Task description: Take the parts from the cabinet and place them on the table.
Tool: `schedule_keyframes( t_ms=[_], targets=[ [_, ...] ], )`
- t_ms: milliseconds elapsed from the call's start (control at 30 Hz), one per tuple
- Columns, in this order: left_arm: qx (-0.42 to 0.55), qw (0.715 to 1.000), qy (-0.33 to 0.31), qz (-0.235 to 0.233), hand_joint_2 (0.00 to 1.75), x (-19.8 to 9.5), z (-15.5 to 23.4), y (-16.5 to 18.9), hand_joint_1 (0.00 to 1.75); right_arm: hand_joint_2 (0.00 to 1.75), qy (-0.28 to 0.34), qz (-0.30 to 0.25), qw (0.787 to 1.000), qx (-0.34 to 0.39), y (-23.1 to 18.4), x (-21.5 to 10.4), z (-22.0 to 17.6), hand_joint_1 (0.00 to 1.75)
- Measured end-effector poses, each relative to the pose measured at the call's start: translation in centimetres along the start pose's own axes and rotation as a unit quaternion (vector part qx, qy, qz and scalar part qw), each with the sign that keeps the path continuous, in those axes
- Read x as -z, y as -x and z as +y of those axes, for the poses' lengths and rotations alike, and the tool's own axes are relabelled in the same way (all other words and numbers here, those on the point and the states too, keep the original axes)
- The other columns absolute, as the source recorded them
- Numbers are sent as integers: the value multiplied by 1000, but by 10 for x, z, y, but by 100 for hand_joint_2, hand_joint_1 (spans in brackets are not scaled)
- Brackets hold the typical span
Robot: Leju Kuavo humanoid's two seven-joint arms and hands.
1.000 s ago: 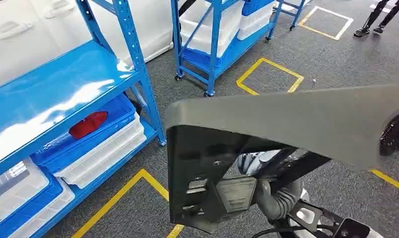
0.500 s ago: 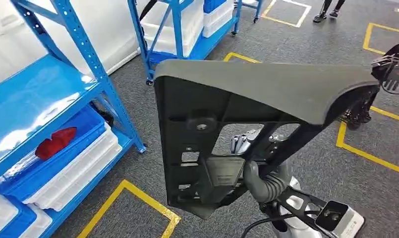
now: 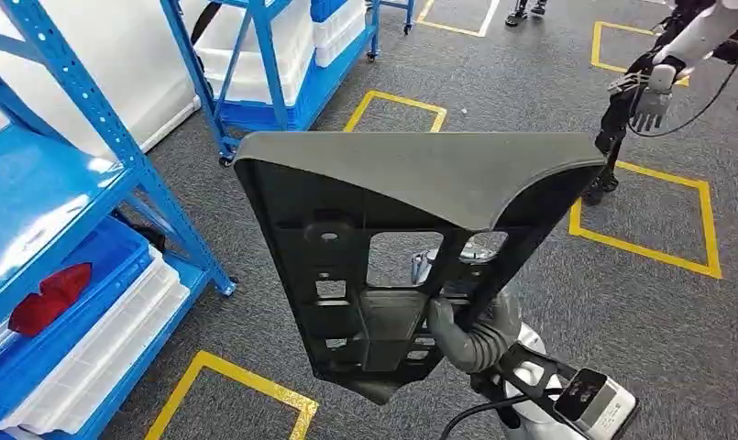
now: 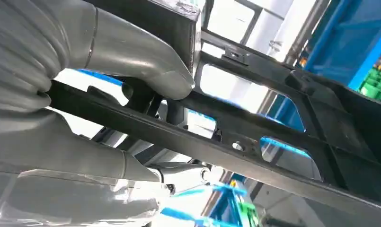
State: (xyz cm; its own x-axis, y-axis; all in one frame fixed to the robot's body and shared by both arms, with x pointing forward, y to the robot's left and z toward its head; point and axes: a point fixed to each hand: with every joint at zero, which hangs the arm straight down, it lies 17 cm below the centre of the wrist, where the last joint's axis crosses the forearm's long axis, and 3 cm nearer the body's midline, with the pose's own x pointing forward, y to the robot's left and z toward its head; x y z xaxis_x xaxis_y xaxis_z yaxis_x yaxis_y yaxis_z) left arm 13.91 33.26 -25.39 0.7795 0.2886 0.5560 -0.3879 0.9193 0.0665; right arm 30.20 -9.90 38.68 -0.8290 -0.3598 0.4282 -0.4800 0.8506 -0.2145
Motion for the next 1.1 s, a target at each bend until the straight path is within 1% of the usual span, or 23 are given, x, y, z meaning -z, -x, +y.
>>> schedule_keyframes(
  t_ms=[233,400,567,667,867,1100],
  targets=[
    [0,1000,2,15,175,-3,-8,8,0,175,3,15,1000,-3,1,-16,-6,175],
    [1,1000,-1,24,175,-5,-4,17,0,175,5,28,1000,-1,4,-25,-6,175],
    [-9,1000,-5,26,175,-5,-3,17,0,175,12,28,1000,-6,4,-26,-16,175],
    [-12,999,-5,36,175,-4,-4,18,0,175,20,33,999,-14,3,-30,-25,175],
    [-16,999,-11,40,175,-6,-1,24,0,175,11,34,999,-12,-1,-34,-24,175],
    [-19,999,1,34,175,-5,-7,18,0,175,-1,24,1000,-17,-13,-33,-22,175]
  ],
)
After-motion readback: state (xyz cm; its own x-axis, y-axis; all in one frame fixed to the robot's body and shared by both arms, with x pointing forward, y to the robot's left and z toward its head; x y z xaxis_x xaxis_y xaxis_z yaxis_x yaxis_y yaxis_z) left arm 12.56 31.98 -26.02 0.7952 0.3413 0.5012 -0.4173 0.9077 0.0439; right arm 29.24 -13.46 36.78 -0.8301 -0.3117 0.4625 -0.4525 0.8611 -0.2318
